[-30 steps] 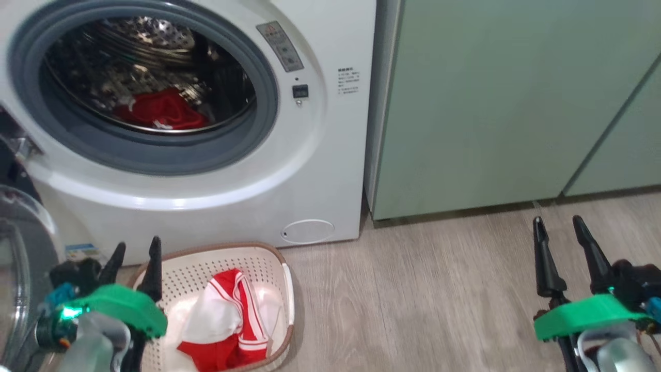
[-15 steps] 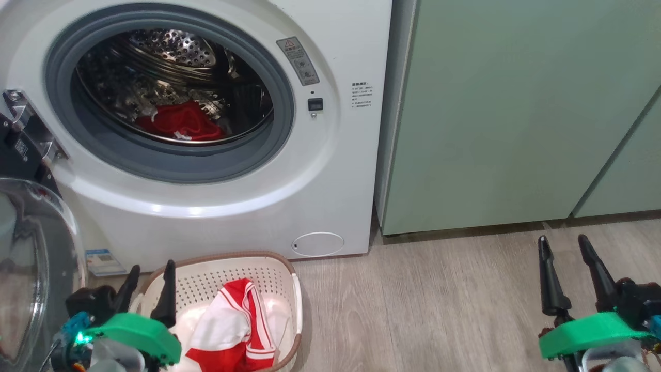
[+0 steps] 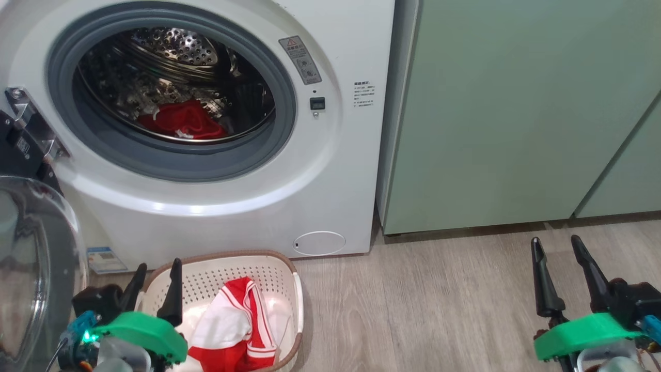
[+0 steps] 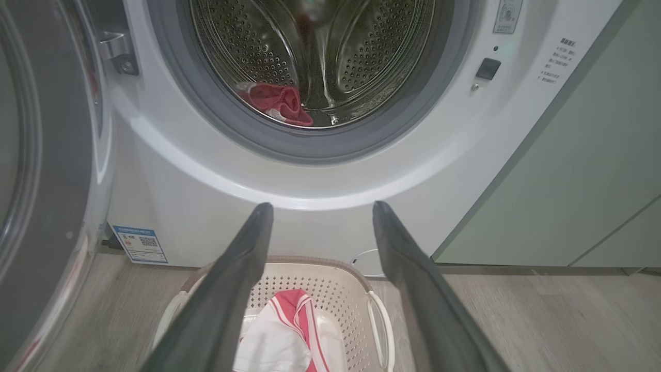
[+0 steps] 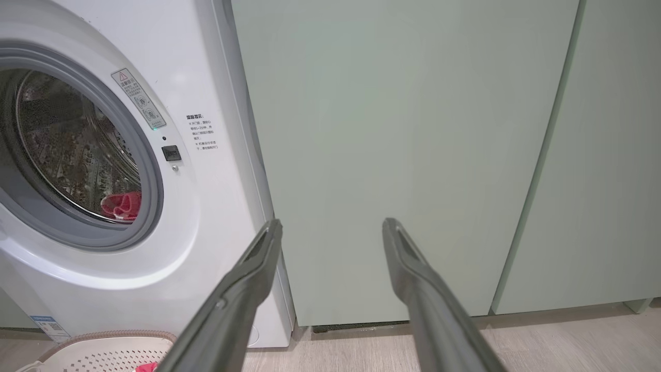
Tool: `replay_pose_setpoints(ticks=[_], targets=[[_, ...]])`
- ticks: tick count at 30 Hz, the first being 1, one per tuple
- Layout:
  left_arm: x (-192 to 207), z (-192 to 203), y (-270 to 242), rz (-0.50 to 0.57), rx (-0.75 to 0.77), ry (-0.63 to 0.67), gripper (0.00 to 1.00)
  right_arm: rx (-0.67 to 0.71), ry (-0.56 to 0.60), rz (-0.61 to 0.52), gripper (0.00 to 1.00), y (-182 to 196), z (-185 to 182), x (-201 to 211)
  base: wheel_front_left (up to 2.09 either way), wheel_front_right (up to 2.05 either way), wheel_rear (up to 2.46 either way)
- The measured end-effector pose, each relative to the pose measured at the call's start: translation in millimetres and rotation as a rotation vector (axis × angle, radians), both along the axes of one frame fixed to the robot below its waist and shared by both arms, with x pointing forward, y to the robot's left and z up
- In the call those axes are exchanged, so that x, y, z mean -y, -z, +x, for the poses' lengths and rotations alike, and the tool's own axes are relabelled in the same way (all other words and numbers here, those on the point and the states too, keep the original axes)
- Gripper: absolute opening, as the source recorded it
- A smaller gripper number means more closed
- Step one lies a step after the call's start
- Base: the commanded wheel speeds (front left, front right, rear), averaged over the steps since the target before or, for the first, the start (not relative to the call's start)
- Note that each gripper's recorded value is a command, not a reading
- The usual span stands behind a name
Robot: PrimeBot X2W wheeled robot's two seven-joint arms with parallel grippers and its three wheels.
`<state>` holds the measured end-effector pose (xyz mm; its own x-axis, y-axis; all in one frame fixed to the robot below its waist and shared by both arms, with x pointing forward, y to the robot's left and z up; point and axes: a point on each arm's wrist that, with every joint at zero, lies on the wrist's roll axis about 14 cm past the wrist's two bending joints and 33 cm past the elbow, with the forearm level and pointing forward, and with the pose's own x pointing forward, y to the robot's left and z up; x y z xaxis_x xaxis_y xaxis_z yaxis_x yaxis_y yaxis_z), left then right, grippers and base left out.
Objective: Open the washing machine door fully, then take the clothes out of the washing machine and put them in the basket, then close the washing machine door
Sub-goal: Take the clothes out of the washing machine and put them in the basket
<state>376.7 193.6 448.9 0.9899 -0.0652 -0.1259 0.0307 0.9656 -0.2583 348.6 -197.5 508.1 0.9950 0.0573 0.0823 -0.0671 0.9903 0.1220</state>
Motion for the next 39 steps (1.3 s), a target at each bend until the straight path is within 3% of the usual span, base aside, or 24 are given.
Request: replay_pose_setpoints(ticks=[10, 15, 22, 33, 39], targets=[[8.9, 1.8, 9.1, 0.019, -0.034, 0.028, 1.00, -0.011, -0.014, -0.001, 1.00, 3.3, 2.2, -4.3, 0.00, 0.00, 0.00], [14.6, 23.8, 12.6, 0.055, -0.104, 0.041, 1.00, -0.038, -0.031, -0.001, 1.00, 12.0, 3.0, -9.9, 0.00, 0.00, 0.00], [32.5, 79.1, 7.4, 0.111, -0.192, 0.094, 1.00, -0.096, -0.016, -0.005, 1.00, 30.0, 9.0, -4.5, 0.00, 0.00, 0.00], [54.1, 195.0, -12.8, 0.226, -0.254, 0.168, 1.00, -0.127, 0.016, -0.016, 1.00, 42.8, 50.3, 7.6, 0.00, 0.00, 0.00], [63.6, 242.8, 2.7, 0.301, -0.314, 0.177, 1.00, -0.155, 0.026, -0.015, 1.00, 56.5, 70.6, 9.0, 0.00, 0.00, 0.00]])
